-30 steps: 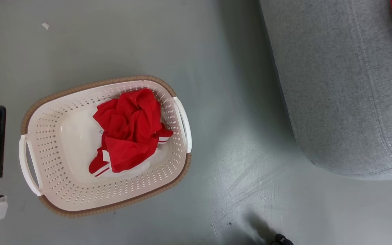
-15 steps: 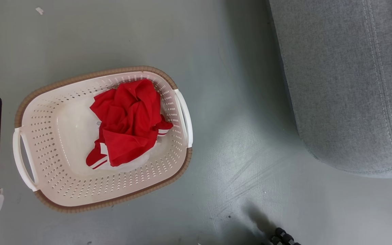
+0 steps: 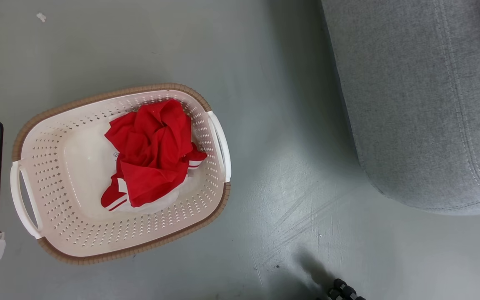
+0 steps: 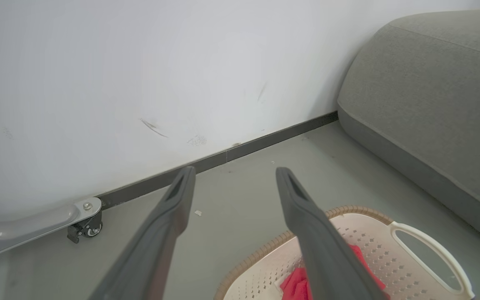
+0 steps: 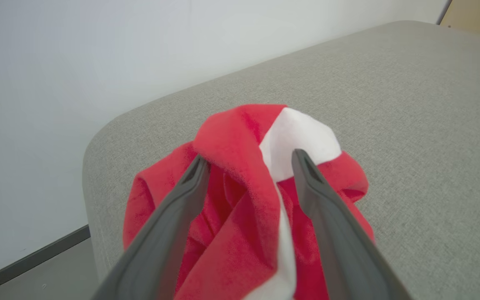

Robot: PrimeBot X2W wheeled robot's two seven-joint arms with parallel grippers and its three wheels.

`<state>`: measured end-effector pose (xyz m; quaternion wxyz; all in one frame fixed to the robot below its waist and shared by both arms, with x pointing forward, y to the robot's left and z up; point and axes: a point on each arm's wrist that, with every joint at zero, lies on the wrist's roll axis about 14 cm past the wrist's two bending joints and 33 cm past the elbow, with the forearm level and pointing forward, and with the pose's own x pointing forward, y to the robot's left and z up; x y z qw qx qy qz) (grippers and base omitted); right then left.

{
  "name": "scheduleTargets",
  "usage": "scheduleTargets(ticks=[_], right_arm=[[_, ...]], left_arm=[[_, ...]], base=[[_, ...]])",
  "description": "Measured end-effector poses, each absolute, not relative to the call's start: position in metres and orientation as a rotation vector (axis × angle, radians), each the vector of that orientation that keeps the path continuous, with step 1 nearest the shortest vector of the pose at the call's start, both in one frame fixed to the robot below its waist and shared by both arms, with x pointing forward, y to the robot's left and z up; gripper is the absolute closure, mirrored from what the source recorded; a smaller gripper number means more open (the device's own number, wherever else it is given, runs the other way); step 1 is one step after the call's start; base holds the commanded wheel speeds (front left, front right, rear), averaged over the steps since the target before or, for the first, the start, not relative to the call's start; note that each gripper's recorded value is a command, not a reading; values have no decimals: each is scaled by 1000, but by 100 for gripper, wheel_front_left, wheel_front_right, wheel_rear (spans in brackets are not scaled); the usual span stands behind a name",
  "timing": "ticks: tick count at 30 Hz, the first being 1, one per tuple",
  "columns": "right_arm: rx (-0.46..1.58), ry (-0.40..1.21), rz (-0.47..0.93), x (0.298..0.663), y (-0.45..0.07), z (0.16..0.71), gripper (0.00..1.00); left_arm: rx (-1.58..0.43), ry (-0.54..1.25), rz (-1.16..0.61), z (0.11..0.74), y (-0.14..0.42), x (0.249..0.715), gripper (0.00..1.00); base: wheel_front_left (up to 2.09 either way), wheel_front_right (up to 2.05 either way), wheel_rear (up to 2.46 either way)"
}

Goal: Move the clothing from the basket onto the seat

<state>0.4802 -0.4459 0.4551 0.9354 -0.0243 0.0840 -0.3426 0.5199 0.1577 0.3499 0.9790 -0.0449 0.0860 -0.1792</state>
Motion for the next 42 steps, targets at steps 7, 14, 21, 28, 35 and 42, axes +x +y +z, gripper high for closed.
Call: scheduleTargets(ticks=[7, 14, 21, 28, 35, 42], right_arm=[[-137, 125, -687, 469, -439, 474, 0], [-216, 92, -702, 445, -437, 494, 0], [-258, 59, -618, 449, -412, 506, 0], [-170, 70, -440, 474, -362, 489, 0], [-130, 92, -244, 497, -299, 473, 0], [-131, 56, -49, 512, -232, 474, 0]], left_arm=[[-94, 169, -371, 353, 153, 519, 0], [-101, 156, -376, 359, 148, 519, 0], [-120, 143, -367, 365, 144, 519, 0], [-140, 121, -344, 375, 144, 519, 0], [-162, 104, -294, 384, 153, 517, 0], [-187, 95, -208, 394, 175, 511, 0]], base=[[0, 0, 0], [0, 0, 0], [0, 0, 0], [0, 0, 0], [0, 0, 0], [0, 0, 0]])
